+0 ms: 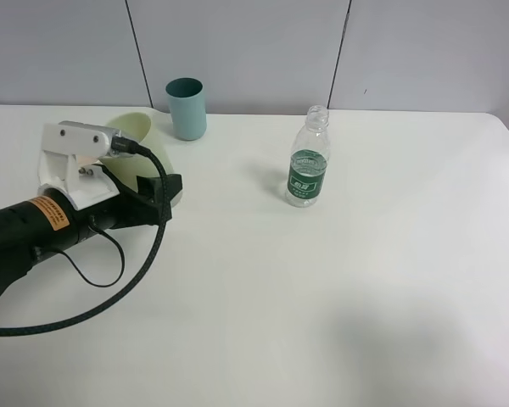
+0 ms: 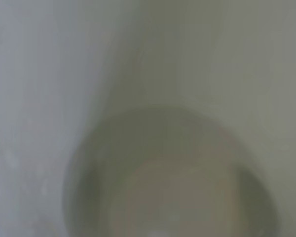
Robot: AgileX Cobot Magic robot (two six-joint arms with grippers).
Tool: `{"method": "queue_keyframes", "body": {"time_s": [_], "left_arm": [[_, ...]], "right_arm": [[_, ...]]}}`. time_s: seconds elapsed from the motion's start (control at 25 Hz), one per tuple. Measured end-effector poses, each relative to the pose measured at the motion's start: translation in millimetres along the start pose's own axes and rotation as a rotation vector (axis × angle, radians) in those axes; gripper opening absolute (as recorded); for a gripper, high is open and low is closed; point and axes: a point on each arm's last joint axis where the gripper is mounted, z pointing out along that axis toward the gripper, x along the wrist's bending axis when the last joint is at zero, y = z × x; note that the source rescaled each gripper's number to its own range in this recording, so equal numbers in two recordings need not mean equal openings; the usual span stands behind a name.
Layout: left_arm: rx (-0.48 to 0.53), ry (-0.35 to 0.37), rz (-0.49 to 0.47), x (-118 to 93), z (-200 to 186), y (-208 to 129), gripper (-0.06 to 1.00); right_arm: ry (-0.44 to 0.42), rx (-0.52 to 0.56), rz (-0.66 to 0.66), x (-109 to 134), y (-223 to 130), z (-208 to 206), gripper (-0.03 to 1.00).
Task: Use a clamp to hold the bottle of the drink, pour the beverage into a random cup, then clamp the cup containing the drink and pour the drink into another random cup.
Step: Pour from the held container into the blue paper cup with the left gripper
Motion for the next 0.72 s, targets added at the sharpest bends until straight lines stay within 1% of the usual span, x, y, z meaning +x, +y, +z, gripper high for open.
{"method": "queue_keyframes", "body": {"time_s": [0.12, 0.2, 0.28, 0.48, 0.52, 0.6, 0.64, 0.72], "left_arm": [[-0.024, 0.086, -0.039, 7.4, -4.8, 5.5, 0.02], [-0.043, 0.135, -0.048, 12.0, -9.9, 8.4, 0.02], [-0.054, 0.182, -0.035, 16.4, -14.8, 10.1, 0.02], [-0.063, 0.266, 0.000, 22.7, -23.7, 17.9, 0.02], [-0.063, 0.293, -0.004, 24.8, -26.0, 19.5, 0.02], [-0.053, 0.366, -0.007, 30.5, -31.4, 21.7, 0.02], [-0.052, 0.417, -0.021, 34.3, -35.1, 22.9, 0.02], [-0.036, 0.526, -0.021, 42.6, -43.2, 24.2, 0.02]], "right_arm": [[0.000, 0.000, 0.000, 0.0, 0.0, 0.0, 1.00], [0.000, 0.000, 0.000, 0.0, 0.0, 0.0, 1.00], [0.000, 0.000, 0.000, 0.0, 0.0, 0.0, 1.00], [0.000, 0.000, 0.000, 0.0, 0.0, 0.0, 1.00], [0.000, 0.000, 0.000, 0.0, 0.0, 0.0, 1.00], [0.000, 0.000, 0.000, 0.0, 0.0, 0.0, 1.00], [0.000, 0.000, 0.000, 0.0, 0.0, 0.0, 1.00], [0.000, 0.000, 0.000, 0.0, 0.0, 0.0, 1.00]]}}
